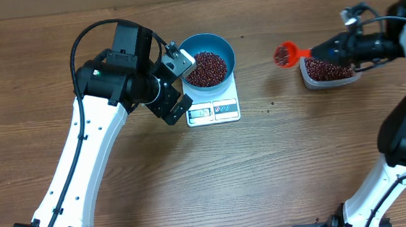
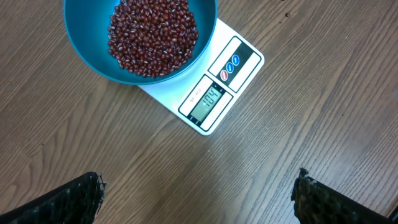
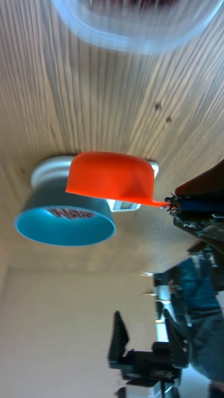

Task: Scoop item into bowl and weigh 150g on scale
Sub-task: 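Carry the filled cup left over the teal bowl, then tilt the red cup to pour beans into the teal bowl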

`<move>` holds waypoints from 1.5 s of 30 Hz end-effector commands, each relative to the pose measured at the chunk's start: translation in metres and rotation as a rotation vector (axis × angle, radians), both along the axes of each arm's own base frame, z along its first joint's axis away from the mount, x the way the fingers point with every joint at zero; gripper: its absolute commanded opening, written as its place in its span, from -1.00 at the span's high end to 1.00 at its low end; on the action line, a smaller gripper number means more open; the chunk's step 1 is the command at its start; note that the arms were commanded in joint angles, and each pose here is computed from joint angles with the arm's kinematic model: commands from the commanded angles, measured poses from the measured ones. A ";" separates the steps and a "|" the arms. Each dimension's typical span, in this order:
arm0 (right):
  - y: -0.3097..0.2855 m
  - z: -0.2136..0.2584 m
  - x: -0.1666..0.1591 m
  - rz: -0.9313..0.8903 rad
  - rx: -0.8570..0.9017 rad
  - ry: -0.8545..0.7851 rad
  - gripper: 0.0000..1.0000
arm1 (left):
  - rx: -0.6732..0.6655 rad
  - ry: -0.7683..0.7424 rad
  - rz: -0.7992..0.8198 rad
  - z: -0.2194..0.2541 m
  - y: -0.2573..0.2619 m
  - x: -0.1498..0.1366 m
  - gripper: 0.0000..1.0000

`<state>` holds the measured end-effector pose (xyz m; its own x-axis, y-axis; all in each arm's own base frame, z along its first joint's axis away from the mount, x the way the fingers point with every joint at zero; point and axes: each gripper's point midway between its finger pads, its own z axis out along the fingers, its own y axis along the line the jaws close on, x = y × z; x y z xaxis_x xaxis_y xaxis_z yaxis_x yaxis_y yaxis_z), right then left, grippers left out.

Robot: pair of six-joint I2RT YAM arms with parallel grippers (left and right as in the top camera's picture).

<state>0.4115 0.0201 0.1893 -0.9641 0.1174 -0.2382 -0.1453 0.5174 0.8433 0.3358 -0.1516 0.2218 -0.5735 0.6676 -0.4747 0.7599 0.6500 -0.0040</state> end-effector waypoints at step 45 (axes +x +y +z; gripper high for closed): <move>0.202 0.039 0.043 0.056 -0.976 -0.394 0.93 | 0.007 0.005 -0.010 -0.004 0.001 0.000 -0.99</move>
<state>0.4457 0.2260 0.2139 -0.8131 -0.3552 -0.4612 -0.3890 0.9209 -0.0233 0.3358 -0.1516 0.2218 -0.5738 0.6673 -0.4747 0.7597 0.6503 -0.0042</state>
